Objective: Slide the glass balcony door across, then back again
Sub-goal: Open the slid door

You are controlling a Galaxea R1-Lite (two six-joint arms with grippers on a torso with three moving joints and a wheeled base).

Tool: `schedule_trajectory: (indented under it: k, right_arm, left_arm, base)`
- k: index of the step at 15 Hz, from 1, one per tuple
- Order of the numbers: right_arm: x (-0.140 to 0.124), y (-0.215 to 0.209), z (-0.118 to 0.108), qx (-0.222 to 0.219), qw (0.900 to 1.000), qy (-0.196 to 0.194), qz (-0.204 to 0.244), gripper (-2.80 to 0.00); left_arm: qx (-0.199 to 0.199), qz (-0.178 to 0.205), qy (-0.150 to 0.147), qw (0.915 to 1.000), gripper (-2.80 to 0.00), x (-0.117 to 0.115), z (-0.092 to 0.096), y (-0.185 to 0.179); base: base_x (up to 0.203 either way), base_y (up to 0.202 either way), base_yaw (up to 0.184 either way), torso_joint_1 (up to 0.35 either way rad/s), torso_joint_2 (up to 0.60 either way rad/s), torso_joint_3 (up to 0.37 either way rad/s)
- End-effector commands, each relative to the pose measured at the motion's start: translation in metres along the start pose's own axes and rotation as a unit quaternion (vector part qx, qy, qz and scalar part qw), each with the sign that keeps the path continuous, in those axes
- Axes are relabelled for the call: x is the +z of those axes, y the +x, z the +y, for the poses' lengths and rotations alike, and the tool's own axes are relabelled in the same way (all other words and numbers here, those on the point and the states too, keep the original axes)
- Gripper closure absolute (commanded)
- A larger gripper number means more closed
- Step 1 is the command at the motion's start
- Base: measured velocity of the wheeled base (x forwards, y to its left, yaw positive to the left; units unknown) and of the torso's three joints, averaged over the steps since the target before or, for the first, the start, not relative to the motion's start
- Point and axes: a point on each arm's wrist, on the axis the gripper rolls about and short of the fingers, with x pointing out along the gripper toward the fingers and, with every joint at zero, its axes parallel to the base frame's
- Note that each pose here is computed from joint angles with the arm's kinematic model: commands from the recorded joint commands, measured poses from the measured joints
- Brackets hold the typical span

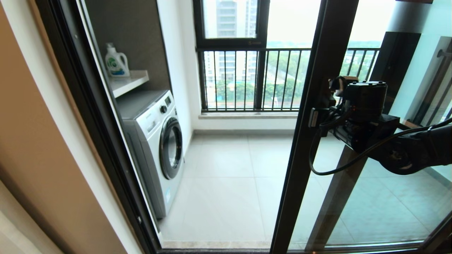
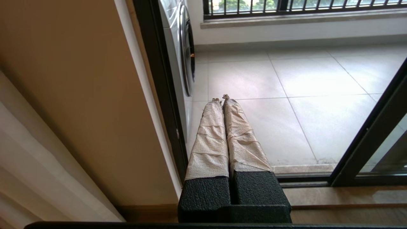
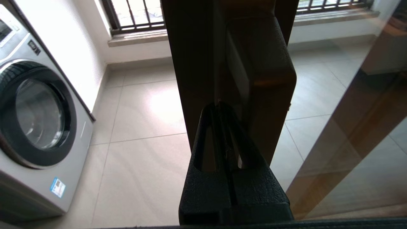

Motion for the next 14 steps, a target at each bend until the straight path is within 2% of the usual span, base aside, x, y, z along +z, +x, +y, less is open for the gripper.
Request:
schedule_trajectory:
  k: [1, 9, 14]
  right_arm:
    - [0.004, -0.004, -0.004, -0.006, 1.0, 0.003, -0.006, 0.0]
    - [0.013, -0.007, -0.011, -0.012, 1.0, 0.002, -0.019, 0.0]
    - [0.013, -0.002, -0.028, -0.035, 0.999, 0.0, -0.016, 0.0]
  left_arm:
    - [-0.001, 0.001, 0.0, 1.0, 0.0, 0.0, 0.0, 0.0]
    - [-0.001, 0.001, 0.0, 1.0, 0.0, 0.0, 0.0, 0.0]
    - [-0.001, 0.001, 0.0, 1.0, 0.0, 0.0, 0.0, 0.0]
  base:
    - [0.0, 0.0, 0.0, 0.0, 0.0, 0.0]
    - [0.0, 0.0, 0.0, 0.0, 0.0, 0.0]
    - [0.0, 0.0, 0.0, 0.0, 0.0, 0.0]
